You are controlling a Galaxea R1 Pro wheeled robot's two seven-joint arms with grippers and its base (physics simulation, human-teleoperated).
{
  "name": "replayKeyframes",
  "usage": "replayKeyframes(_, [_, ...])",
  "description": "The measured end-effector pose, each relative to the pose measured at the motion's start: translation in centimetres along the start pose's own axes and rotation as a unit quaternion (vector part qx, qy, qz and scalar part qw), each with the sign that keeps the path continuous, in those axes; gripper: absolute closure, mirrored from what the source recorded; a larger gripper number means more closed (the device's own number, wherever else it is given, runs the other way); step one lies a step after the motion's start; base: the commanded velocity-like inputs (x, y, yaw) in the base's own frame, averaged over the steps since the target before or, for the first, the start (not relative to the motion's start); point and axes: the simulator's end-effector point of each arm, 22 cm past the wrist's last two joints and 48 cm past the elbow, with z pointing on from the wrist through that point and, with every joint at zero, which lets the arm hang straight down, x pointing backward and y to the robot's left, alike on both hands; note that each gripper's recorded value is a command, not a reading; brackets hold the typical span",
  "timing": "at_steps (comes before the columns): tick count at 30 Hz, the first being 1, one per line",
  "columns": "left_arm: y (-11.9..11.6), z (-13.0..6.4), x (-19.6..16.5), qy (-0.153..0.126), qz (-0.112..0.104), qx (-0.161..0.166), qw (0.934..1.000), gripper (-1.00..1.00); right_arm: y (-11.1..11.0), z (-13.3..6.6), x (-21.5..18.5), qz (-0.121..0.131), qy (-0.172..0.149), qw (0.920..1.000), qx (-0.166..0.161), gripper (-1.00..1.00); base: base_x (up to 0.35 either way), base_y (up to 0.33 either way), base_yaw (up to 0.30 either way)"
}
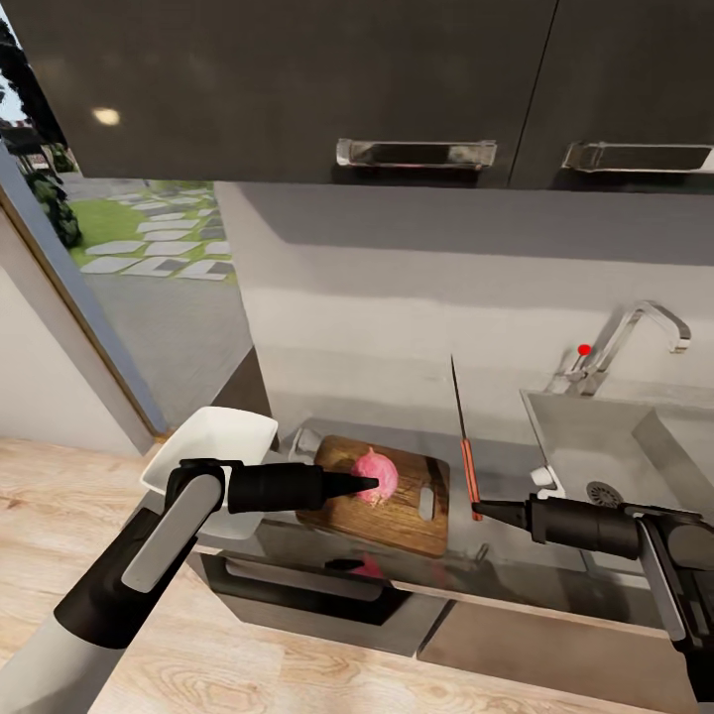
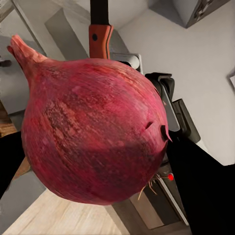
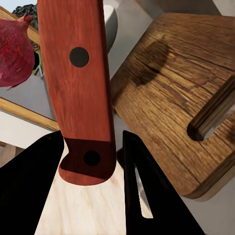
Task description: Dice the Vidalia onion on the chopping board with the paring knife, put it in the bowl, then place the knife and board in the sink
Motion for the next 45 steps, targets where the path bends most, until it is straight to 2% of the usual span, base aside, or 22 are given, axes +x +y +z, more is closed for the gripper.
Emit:
replayKeyframes(22, [2.2,0.2,0.3,-0.001,0.000,-0.004,1.0000,1.00,-1.8,0.9,0.6,0.000,0.000,1.0000,0.000,1.00,0.000,0.000,0.000])
replayKeyframes(31, [4.1,0.3,0.6,0.000,0.014,-0.029,0.9995,1.00,-2.5,1.3,0.9,0.000,0.000,1.0000,0.000,1.00,0.000,0.000,0.000])
replayKeyframes(45, [5.7,0.3,0.6,-0.007,0.016,-0.031,0.9994,1.00,-3.8,1.9,1.5,-0.001,0.000,1.0000,0.000,1.00,0.000,0.000,0.000])
